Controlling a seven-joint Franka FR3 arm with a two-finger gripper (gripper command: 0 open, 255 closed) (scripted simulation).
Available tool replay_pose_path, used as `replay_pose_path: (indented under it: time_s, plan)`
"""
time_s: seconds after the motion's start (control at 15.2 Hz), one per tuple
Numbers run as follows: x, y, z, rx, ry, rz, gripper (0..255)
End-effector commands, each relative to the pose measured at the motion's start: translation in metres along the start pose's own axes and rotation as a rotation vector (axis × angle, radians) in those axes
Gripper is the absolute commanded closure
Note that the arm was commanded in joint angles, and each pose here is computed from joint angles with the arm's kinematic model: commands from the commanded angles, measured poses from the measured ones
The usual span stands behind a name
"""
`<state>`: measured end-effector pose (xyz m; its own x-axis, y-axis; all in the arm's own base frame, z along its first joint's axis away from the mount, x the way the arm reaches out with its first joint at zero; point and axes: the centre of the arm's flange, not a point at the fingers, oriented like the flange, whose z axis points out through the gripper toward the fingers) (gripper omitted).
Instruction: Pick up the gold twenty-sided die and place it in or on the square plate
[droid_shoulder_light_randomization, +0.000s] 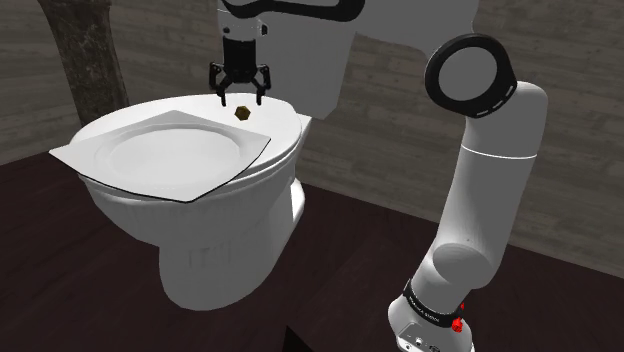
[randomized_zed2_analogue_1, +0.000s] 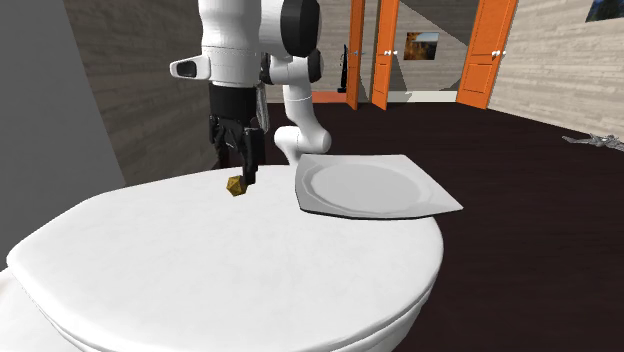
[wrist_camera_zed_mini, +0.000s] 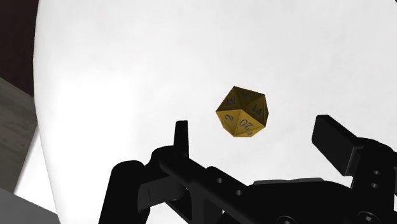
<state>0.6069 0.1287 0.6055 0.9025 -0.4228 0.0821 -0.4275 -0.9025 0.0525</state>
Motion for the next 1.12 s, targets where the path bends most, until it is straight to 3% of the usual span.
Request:
replay_pose_path:
  time_s: [0.0, 0.59, 0.66, 1.06]
  plan:
    - [0.0008, -0.0008, 0.0107, 0.0, 0.0, 0.0, 0]
    - [0.0008, -0.0008, 0.0189, 0.0, 0.0, 0.0, 0]
    - [0.0008, -0.0008, 0.0189, 0.0, 0.0, 0.0, 255]
    - [0.0008, -0.0008, 0.0189, 0.0, 0.0, 0.0, 255]
